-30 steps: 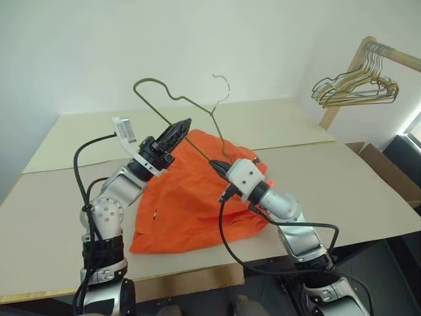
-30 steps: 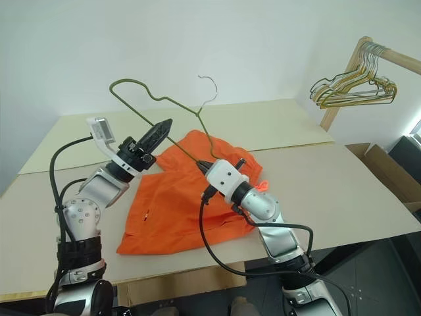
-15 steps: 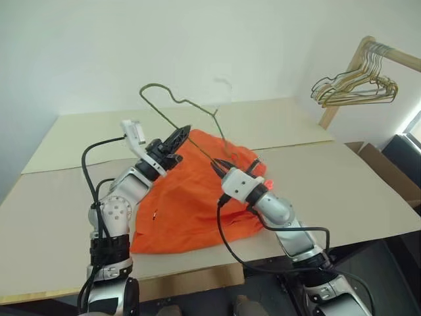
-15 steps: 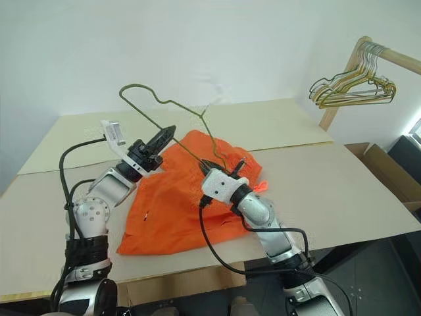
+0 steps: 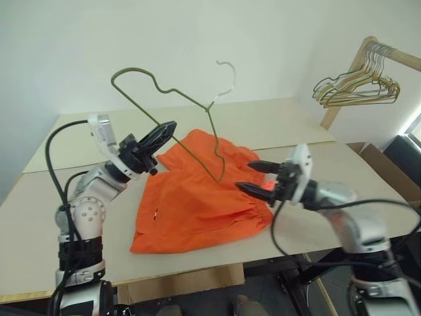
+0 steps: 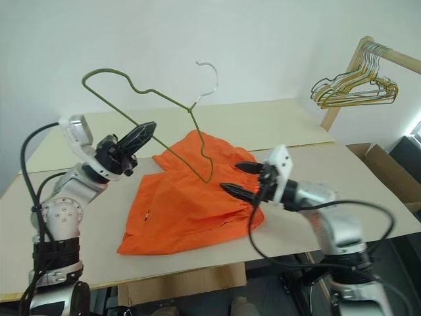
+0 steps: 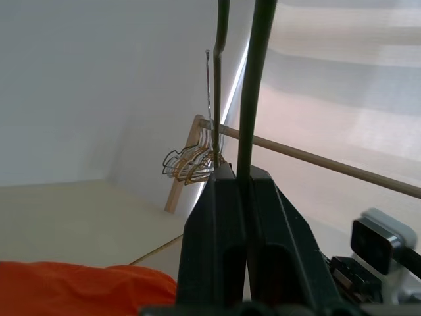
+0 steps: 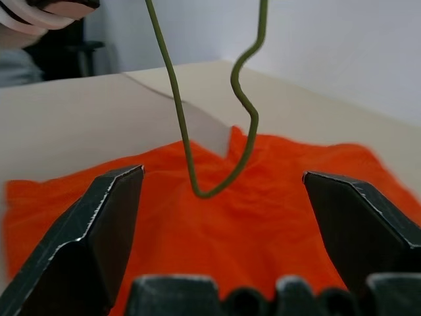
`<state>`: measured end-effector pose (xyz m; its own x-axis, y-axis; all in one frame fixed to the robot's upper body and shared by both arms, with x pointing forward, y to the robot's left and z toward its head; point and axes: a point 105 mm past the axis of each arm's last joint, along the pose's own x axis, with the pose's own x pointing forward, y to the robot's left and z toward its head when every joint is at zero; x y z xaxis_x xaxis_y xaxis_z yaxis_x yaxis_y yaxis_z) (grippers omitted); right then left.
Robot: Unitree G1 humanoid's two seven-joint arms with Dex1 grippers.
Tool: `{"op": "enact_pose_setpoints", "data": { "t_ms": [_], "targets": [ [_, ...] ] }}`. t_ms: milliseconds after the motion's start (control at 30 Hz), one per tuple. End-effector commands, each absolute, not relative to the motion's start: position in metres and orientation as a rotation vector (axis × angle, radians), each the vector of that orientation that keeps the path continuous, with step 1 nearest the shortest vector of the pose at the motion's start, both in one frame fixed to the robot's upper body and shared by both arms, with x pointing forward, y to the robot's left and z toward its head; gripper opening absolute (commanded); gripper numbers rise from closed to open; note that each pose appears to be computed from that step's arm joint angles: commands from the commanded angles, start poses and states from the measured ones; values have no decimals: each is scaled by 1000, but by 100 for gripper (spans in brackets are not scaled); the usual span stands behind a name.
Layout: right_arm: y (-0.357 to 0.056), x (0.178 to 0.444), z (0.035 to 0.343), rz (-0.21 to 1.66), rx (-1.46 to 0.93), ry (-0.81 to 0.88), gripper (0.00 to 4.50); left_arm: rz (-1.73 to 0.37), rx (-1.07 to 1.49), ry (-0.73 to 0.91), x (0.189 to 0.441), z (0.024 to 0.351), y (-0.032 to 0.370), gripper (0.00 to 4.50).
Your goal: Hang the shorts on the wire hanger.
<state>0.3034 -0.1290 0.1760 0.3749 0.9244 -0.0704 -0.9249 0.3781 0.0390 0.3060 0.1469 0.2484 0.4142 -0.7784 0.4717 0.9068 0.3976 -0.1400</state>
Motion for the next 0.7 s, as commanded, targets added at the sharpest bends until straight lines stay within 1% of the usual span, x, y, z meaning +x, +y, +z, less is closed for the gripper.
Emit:
{"op": "enact_pose_setpoints", "data": {
  "t_ms": [33,100,200,333,467,700],
  "targets": [
    [-143,297,186,1386,94,233,447,-1309,-362,-507,274,282,147,0],
    [-147,300,187,1427,125,290,447,-1367,-358,-532,266,288,148,0],
    [-143,302,193,1517,149,321,447,-1428,-363,-563,260,296,147,0],
    [-124,307,195,1582,45,269,447,-1447,-341,-559,259,298,143,0],
    [-107,312,198,1591,54,246,447,-1445,-342,-553,260,296,141,0],
    [-89,307,206,1628,41,205,447,-1407,-334,-527,264,287,135,0]
  ]
}}
